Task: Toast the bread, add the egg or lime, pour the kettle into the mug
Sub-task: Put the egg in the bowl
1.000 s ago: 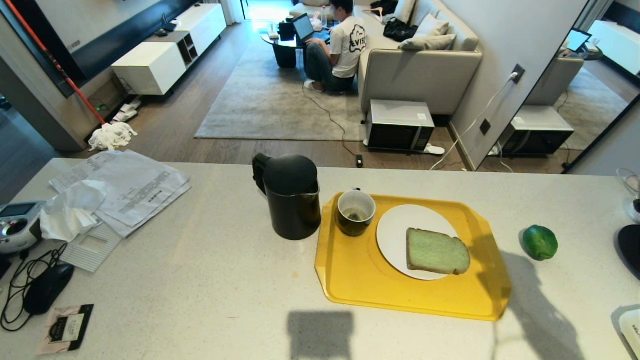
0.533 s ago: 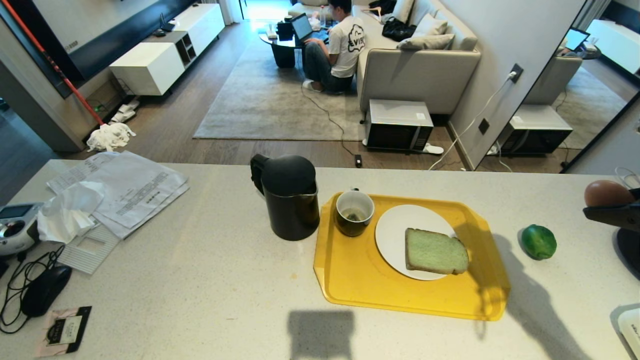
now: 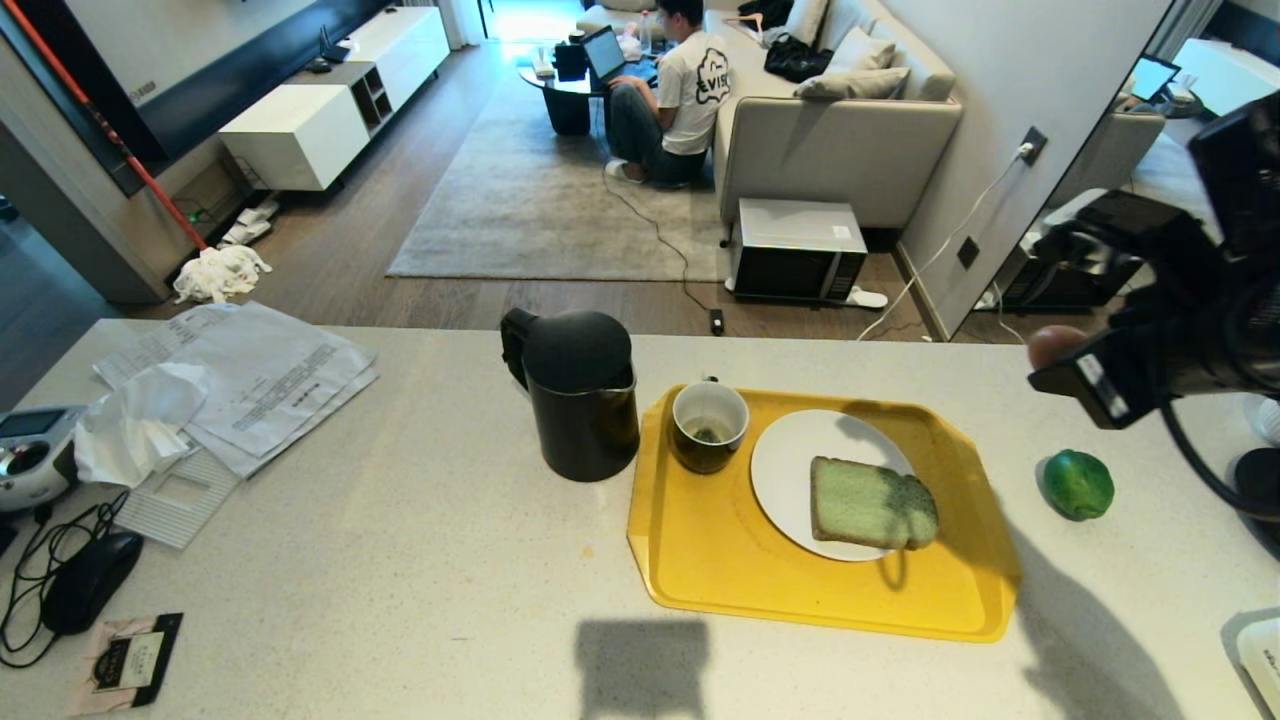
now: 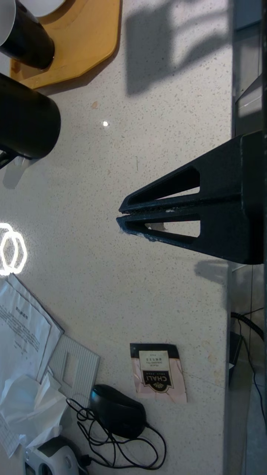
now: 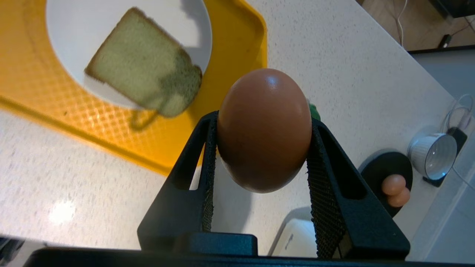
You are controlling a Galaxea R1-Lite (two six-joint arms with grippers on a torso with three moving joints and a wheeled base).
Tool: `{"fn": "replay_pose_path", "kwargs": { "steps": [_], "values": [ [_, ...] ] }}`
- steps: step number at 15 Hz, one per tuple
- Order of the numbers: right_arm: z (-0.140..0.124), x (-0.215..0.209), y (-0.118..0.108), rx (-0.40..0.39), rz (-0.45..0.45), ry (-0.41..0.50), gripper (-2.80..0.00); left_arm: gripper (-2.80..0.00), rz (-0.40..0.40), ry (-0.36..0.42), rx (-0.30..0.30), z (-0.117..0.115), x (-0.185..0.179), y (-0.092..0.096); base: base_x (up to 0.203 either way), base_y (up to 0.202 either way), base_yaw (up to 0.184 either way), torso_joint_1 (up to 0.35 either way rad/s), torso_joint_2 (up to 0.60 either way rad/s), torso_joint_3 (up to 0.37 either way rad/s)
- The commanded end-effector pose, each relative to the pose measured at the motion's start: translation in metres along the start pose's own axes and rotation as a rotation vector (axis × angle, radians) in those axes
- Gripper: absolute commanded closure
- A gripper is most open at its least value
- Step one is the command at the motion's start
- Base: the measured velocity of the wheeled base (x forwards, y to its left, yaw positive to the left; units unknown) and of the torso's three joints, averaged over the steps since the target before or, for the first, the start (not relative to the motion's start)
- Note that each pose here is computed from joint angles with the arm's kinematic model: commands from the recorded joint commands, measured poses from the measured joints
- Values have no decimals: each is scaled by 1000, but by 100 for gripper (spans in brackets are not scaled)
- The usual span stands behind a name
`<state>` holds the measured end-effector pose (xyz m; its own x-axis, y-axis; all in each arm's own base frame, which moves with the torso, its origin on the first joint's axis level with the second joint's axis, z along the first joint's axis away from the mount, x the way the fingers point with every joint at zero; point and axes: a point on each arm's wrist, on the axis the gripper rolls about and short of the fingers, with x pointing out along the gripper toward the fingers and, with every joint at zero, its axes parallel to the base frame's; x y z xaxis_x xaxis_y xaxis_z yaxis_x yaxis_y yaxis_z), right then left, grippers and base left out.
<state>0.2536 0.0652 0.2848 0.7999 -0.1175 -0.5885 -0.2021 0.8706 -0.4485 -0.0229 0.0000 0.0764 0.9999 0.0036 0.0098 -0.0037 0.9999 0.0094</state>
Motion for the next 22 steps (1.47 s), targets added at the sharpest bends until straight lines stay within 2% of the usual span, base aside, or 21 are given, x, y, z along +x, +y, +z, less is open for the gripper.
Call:
{"fn": "replay_pose_path", "kwargs": {
  "steps": [1, 5, 9, 13, 22],
  "values": [
    [16, 68, 30, -60, 10, 106, 0, 0, -1, -1, 0, 0, 0, 0, 0, 0, 0, 0, 0, 0],
    [37, 117, 56, -93, -14, 129, 0, 0, 0, -2, 0, 0, 0, 0, 0, 0, 0, 0, 0, 0],
    [33, 146, 78, -134, -4, 183, 0, 0, 1, -1, 0, 0, 0, 0, 0, 0, 0, 0, 0, 0],
    [37, 171, 94, -154, -4, 199, 0, 0, 0, -1, 0, 0, 0, 0, 0, 0, 0, 0, 0, 0],
    [37, 196, 137, -217, 39, 210, 0, 0, 1, -2, 0, 0, 0, 0, 0, 0, 0, 0, 0, 0]
  ]
}}
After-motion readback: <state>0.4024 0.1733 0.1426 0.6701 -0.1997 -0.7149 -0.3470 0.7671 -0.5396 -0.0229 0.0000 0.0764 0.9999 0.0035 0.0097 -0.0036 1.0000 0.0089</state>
